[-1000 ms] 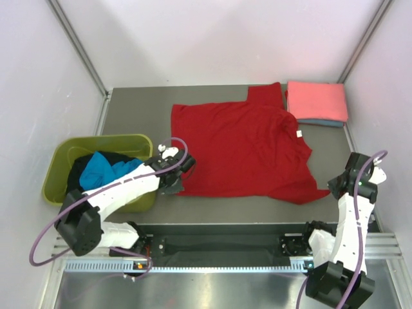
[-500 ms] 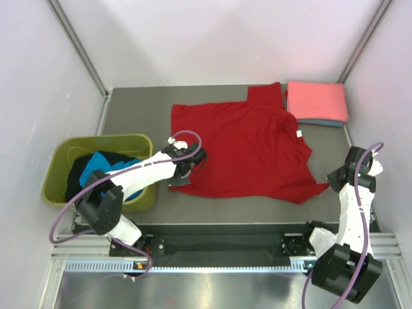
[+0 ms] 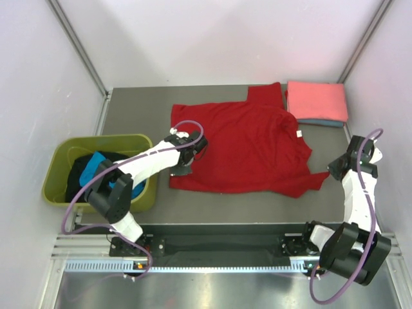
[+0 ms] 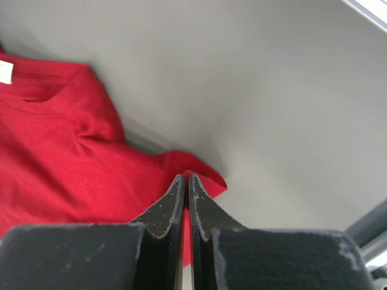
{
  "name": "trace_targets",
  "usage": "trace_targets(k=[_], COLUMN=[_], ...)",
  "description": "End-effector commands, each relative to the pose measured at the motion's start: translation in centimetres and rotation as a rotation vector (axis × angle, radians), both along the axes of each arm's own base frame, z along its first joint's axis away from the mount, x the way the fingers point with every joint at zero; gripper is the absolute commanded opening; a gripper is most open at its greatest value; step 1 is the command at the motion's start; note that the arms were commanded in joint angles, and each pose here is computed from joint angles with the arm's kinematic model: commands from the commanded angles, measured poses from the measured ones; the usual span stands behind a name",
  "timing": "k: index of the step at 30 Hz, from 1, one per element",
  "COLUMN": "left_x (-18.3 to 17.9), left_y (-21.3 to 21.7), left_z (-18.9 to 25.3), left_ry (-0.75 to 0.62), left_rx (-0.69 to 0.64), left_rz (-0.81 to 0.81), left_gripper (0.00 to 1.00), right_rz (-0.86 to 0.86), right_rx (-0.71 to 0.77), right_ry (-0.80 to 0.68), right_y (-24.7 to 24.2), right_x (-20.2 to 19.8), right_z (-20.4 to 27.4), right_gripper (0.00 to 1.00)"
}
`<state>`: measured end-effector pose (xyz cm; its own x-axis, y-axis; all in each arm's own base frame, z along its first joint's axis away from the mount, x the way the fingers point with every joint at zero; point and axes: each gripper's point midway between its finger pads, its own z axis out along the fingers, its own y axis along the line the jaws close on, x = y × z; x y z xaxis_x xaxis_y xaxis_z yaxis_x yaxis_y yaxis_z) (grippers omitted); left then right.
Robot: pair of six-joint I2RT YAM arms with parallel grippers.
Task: Fold and stack the t-shirts
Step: Fold the tshirt
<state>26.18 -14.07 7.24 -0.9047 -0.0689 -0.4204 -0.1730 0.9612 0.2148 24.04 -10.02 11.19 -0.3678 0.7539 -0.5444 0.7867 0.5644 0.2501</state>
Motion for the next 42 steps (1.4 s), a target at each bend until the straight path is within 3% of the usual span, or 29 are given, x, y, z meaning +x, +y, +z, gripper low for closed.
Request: trace_targets(k=[1,17,28,42], left_x=[1.4,5.5,7.3,10.6], left_y=[0.5,1.3,2.2,2.7], left_z=[0.7,1.5,2.0,1.6], left_ry=[-0.016,-0.032,-0.054,-0.052], left_rx=[0.007,0.007,0.040,0.023], left_rz=[0.002,0.031,0.061,0.082], left_gripper=[0.00,0.00,0.00,0.00], right_rz=[0.066,0.131,0.265,0.299], right_rx=[-0.059,-0.134,-0.124,-0.144], right_ry=[-0.118,-0.101,-0.154,-0.163], right_y=[-0.7,-2.2,0.1,-0.1], right_x=[3.4,6.8,10.3,13.1], right_z=[3.1,4.2,4.3,4.9], right_gripper=[0.00,0.00,0.00,0.00])
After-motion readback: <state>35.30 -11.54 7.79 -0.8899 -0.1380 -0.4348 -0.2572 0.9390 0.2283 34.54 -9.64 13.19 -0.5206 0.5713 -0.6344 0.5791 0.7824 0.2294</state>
